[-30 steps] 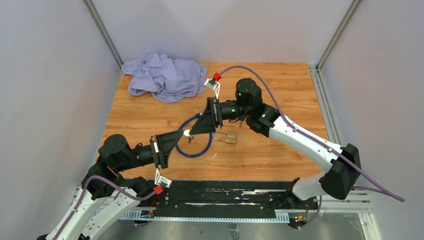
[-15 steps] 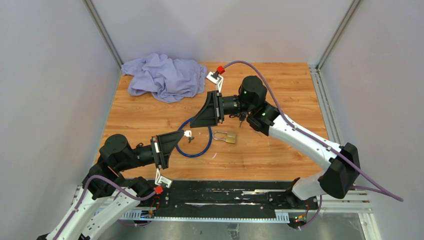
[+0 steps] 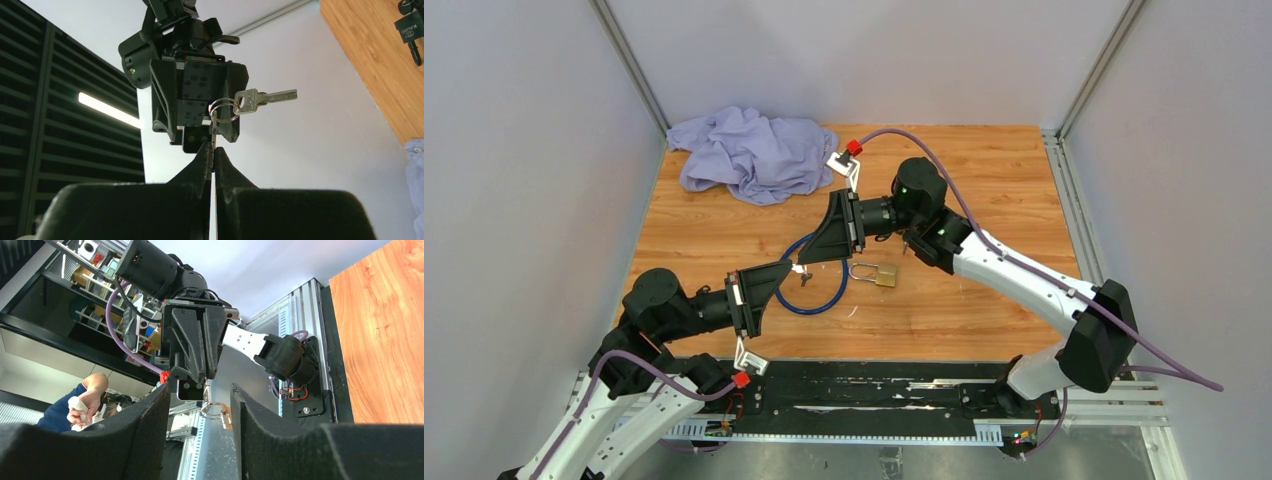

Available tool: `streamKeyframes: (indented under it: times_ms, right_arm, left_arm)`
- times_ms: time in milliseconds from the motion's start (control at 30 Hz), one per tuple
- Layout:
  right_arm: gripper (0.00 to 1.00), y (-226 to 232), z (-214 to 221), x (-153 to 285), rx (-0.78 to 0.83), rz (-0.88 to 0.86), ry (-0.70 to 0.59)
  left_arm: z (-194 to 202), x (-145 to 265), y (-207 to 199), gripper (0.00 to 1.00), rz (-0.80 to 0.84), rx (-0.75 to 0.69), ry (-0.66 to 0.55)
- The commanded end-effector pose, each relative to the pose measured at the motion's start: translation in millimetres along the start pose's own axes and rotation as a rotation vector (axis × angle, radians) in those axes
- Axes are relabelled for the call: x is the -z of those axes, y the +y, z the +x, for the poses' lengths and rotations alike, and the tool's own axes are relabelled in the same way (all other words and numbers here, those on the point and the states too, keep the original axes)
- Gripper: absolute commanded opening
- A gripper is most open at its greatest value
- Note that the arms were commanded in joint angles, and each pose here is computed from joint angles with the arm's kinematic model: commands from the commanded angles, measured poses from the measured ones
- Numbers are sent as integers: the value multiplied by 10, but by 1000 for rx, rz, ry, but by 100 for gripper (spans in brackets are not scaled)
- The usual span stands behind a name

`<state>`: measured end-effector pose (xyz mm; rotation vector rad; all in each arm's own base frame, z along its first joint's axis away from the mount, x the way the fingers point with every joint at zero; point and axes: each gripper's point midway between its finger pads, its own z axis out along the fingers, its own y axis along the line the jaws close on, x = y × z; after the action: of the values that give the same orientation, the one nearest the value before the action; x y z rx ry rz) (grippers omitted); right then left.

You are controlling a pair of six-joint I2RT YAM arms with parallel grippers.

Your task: Unlock with the key

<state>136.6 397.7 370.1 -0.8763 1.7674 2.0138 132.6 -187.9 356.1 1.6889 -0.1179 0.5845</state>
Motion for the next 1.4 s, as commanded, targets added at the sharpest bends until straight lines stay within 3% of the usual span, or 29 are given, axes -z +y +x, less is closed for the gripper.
streamKeyframes:
  times_ms: [0,400,567,667,967,1000,1067,1200,1300,1367]
  right_arm:
    - [45,4,82,-55,9,-24,34]
    - [18,21,192,-65,-16,-41,55]
    - [15,66,205,-55,-34,-67,53]
    - [1,95,176,-61,-42,-78,48]
    - [0,56,101,22,-109,-59,8]
    - [1,46,88,45,-113,-53,1]
    - [1,18,74,87,-122,-40,-8]
    - [1,-129,37,205,-159,15,-38]
    - [1,-284,40,317,-185,71,-51]
    - [1,-402,36,422,-189,125,-57]
  left_arm:
    - [15,-8,183,1,-34,-242,7]
    - [63,-27,152,0,-21,-245,26]
    - [71,-19,138,0,-14,-248,34]
    - [76,-17,146,0,-14,-253,36]
    - [185,-29,55,2,22,-243,89]
    - [209,-35,20,9,36,-230,98]
    - [274,-39,-82,40,82,-191,122]
    - [458,-12,-307,72,158,-20,213]
    - [624,63,-480,85,231,245,305]
    - [707,107,-632,87,287,555,384]
